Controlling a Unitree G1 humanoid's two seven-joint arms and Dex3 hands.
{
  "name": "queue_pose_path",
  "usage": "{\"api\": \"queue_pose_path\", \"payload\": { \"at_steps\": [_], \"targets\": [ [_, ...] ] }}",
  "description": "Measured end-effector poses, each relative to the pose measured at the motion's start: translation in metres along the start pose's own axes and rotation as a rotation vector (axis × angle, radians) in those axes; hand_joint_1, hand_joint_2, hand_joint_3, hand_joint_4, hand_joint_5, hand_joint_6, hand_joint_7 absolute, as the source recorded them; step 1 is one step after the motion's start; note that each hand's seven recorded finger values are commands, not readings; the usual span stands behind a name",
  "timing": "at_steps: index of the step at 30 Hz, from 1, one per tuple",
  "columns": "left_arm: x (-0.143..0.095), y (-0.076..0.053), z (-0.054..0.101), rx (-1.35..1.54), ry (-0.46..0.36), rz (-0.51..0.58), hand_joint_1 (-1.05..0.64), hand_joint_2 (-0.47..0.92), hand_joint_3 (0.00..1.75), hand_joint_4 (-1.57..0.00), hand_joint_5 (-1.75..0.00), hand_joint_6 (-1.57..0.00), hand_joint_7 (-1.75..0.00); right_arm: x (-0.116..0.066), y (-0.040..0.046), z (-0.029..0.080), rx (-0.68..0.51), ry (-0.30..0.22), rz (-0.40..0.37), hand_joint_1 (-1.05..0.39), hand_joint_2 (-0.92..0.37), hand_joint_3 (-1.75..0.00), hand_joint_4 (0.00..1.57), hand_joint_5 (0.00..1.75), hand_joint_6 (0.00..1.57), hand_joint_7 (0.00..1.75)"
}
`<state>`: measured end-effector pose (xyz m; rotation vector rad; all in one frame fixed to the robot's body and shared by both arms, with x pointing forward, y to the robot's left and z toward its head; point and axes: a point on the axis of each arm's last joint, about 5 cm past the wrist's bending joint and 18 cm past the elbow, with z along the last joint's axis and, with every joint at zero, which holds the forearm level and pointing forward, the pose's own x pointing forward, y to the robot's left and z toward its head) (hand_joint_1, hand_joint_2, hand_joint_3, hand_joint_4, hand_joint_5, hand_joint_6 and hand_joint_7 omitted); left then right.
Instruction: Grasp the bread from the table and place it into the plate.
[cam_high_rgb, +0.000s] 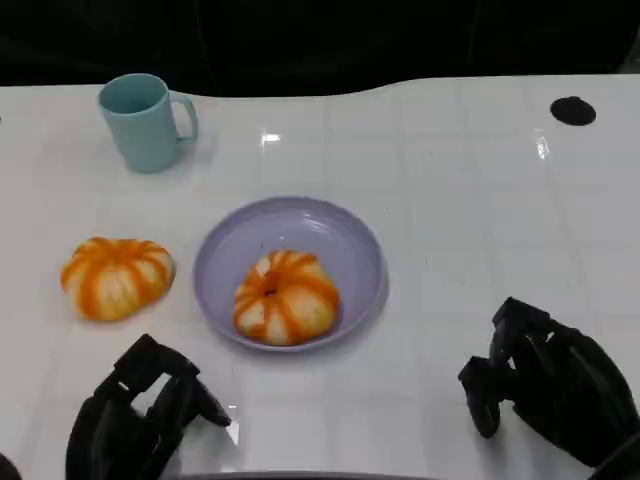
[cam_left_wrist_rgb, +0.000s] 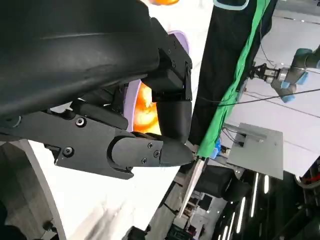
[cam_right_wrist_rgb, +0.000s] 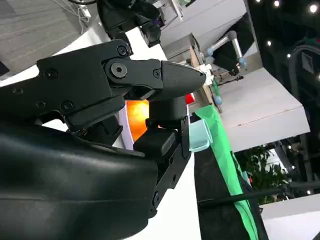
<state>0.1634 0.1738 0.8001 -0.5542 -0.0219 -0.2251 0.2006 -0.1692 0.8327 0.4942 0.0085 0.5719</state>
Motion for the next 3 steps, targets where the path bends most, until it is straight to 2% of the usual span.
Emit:
{"api": "queue_pose_path", "payload": {
  "at_steps": [3],
  "targets": [
    [0.0, 0.0, -0.0001, 0.0, 0.0, 0.0, -0.52, 0.92, 0.26, -0.59, -1.75, -0.5, -1.5, -0.0012, -0.0001, -0.0005, 0.0, 0.005, -0.002, -0.52, -0.92, -0.4, 1.01, 1.75, 0.79, 1.75]
  ]
}}
